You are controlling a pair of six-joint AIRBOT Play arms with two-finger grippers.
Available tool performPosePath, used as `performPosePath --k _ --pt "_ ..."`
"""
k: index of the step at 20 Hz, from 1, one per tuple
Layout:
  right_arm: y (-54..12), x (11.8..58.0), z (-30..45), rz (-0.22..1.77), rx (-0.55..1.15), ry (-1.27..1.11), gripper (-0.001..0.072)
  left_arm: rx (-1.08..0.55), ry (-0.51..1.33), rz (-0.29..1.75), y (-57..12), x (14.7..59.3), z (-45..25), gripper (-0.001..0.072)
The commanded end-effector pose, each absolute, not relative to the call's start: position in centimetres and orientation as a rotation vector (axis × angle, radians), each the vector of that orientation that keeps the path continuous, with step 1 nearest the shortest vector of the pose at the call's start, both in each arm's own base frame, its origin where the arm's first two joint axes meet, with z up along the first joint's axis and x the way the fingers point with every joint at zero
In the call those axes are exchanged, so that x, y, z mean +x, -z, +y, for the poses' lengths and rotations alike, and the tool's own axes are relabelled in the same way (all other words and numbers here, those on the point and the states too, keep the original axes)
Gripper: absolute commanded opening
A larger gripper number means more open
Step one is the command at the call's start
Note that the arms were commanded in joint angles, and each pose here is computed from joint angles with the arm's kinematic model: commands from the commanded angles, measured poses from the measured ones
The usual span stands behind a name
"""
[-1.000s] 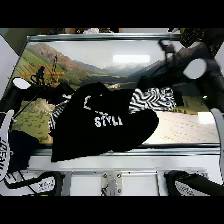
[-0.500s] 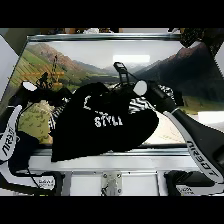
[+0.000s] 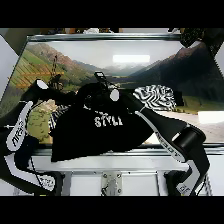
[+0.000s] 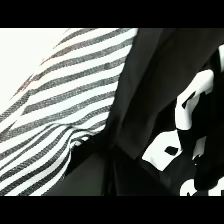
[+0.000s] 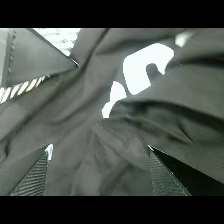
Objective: Fold the clothes and pants, and hang the long-sleeved shirts on hangers.
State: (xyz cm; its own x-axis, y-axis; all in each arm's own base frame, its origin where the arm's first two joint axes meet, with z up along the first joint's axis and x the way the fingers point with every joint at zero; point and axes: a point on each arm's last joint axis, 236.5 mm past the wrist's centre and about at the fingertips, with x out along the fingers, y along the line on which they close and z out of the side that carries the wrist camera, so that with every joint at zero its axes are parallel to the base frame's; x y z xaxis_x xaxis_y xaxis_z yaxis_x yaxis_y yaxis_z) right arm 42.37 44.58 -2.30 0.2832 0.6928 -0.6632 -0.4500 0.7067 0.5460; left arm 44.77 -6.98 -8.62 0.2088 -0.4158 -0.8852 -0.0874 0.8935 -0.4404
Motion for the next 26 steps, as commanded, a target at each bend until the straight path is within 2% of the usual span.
performPosePath --k 1,8,10,12,13,15,17,20,23,26 --pt "4.5 42.8 46.1 1.054 0.259 -0.787 0.0657 -0.434 0.251 1.376 8.8 44.3 -7.3 0.0016" --pt "7.6 44.4 43.9 1.103 0.277 -0.607 0.0653 -0.435 0.259 1.395 8.8 43.8 -7.5 0.0016" --pt "7.5 44.8 44.0 1.089 0.291 -0.6 0.0415 -0.435 0.26 1.396 8.8 43.8 -7.5 0.0016" --pt "7.1 44.8 43.9 1.084 0.284 -0.607 0.0064 -0.435 0.26 1.392 8.5 43.8 -7.4 0.0016" --pt "6.4 44.9 43.6 1.075 0.265 -0.611 0.0014 -0.435 0.257 1.374 7.8 44.0 -7.2 0.0016" --pt "3.5 45.5 41.2 1.036 0.151 -0.6 0.0014 -0.431 0.247 1.298 4.8 44.7 -6.1 0.0016" --pt "-1.1 45.7 36.3 1.001 -0.046 -0.587 0.0013 -0.428 0.225 1.185 -0.2 45.0 -4.1 0.0016" --pt "-8.8 43.2 28.4 0.997 -0.259 -0.588 0.0013 -0.393 0.229 1.068 -7.7 42.6 -2.4 0.0016" --pt "-13.0 38.9 21.7 1.074 -0.315 -0.521 0.0013 -0.352 0.236 1.032 -11.3 38.0 -2.4 0.0016" --pt "-12.4 34.0 17.9 1.191 -0.326 -0.472 0.0013 -0.298 0.221 1.139 -9.4 32.3 -2.5 0.0016"
